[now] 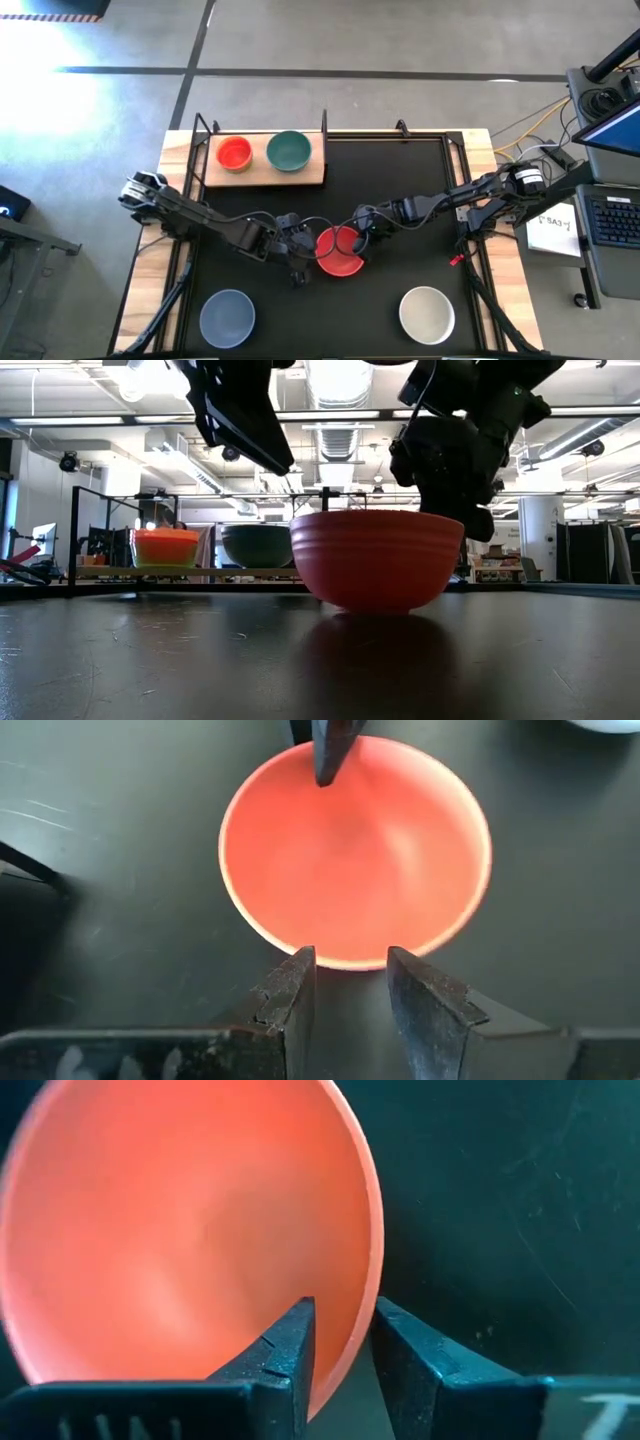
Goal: Place and stack bowls onto a shelf
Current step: Stack the large orange bowl onto the green bowl on the shelf
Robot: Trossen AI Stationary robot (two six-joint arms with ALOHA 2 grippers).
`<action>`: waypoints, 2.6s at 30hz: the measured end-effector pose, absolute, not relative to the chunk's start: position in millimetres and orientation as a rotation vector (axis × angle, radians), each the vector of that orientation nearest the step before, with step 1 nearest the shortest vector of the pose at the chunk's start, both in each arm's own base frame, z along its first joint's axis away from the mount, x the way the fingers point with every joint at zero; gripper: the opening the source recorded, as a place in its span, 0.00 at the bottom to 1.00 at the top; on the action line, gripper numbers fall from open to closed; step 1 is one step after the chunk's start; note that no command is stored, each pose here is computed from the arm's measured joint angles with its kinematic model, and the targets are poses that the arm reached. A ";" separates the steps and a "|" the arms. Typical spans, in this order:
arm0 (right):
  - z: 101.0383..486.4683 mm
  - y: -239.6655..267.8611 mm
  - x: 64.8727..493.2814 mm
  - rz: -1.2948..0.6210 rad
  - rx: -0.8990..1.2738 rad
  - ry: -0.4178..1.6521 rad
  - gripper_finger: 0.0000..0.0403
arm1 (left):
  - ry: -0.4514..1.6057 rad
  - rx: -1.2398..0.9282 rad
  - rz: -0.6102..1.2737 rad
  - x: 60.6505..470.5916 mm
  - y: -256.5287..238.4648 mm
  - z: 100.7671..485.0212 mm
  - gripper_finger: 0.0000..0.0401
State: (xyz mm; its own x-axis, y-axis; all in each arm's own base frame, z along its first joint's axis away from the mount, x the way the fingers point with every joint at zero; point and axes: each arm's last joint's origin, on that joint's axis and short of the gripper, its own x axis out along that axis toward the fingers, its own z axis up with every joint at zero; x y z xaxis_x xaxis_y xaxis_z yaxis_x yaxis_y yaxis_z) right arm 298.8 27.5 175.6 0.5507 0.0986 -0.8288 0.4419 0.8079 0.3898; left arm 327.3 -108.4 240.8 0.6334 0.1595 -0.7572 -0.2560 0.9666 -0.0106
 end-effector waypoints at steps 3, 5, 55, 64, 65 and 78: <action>176.5 27.5 300.2 -0.214 0.621 0.964 0.16 | 0.856 -0.114 0.248 328.4 -108.6 238.4 0.27; 177.0 27.5 301.2 -0.208 0.620 0.950 0.10 | 0.858 -0.113 0.249 328.8 -108.7 237.4 0.27; 316.6 14.6 324.4 -0.843 -0.411 0.723 0.02 | 0.365 0.304 1.010 340.7 -88.7 291.6 0.27; 325.4 16.5 333.6 -0.801 -0.498 0.671 0.02 | 0.375 0.358 1.075 344.4 -76.0 294.9 0.27; 326.5 16.6 334.4 -0.798 -0.508 0.665 0.02 | 0.376 0.357 1.080 344.8 -74.3 294.9 0.27; 334.6 22.3 344.4 -0.612 -0.554 0.599 0.02 | 0.388 0.343 1.118 348.4 -57.4 295.2 0.27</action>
